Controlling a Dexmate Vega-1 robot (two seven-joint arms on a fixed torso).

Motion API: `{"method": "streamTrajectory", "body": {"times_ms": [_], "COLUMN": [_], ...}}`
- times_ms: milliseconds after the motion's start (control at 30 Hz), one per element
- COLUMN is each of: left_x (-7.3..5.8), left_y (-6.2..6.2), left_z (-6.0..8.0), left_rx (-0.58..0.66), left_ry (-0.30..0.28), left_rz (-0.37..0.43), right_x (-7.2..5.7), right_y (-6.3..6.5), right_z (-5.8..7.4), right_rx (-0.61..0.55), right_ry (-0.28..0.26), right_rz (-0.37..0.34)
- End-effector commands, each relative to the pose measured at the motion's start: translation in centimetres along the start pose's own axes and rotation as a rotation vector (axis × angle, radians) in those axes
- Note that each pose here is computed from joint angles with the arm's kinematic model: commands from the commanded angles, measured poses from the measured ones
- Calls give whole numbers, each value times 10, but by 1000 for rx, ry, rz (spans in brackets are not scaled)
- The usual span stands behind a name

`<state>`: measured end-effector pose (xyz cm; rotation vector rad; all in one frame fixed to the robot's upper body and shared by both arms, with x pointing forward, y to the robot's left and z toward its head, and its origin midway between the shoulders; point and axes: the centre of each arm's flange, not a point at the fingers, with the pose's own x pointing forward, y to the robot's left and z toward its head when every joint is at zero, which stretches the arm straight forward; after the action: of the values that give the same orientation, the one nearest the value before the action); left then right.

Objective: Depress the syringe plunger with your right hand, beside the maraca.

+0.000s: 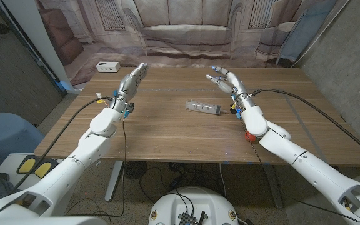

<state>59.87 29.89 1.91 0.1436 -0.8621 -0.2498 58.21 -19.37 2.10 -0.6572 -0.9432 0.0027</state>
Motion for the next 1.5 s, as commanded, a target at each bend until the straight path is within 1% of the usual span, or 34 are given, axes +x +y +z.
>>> {"method": "streamTrajectory", "body": {"times_ms": [33, 100, 200, 267, 367, 500, 667, 867, 1067, 1233, 1267, 1300, 1367, 1400, 1500], "left_x": [4, 4, 6, 8, 11, 13, 11, 7, 1, -4, -5, -5, -6, -6, -6], "left_y": [5, 5, 7, 7, 8, 9, 9, 7, 6, 4, 4, 4, 3, 3, 3], "left_z": [-4, -4, -6, -6, -3, -2, -5, -9, -8, -8, -9, -9, -11, -11, -13], "left_rx": [-13, -17, -29, -37, -30, -33, -45, -52, -42, -40, -41, -41, -41, -41, -43], "left_ry": [1, 4, 13, 18, 18, 11, 16, 35, 42, 51, 57, 57, 63, 64, 69], "left_rz": [-6, -9, -20, -30, -40, -32, -10, 4, 13, 19, 22, 23, 26, 26, 33], "right_x": [-9, -10, -9, -10, -11, -13, -15, -18, -22, -24, -25, -25, -26, -26, -27], "right_y": [-18, -20, -20, -20, -23, -30, -36, -41, -42, -41, -41, -41, -41, -41, -40], "right_z": [2, 1, -6, -10, -15, -20, -25, -33, -45, -57, -62, -62, -68, -68, -75], "right_rx": [173, 206, 305, 377, 441, 489, 572, 634, 719, 793, 812, 813, 831, 832, 853], "right_ry": [15, 15, 12, 15, 26, 31, 28, 34, 50, 78, 83, 82, 85, 84, 85], "right_rz": [-29, -19, 18, 19, 5, -16, -29, -3, 9, 16, 13, 14, 17, 18, 27]}}
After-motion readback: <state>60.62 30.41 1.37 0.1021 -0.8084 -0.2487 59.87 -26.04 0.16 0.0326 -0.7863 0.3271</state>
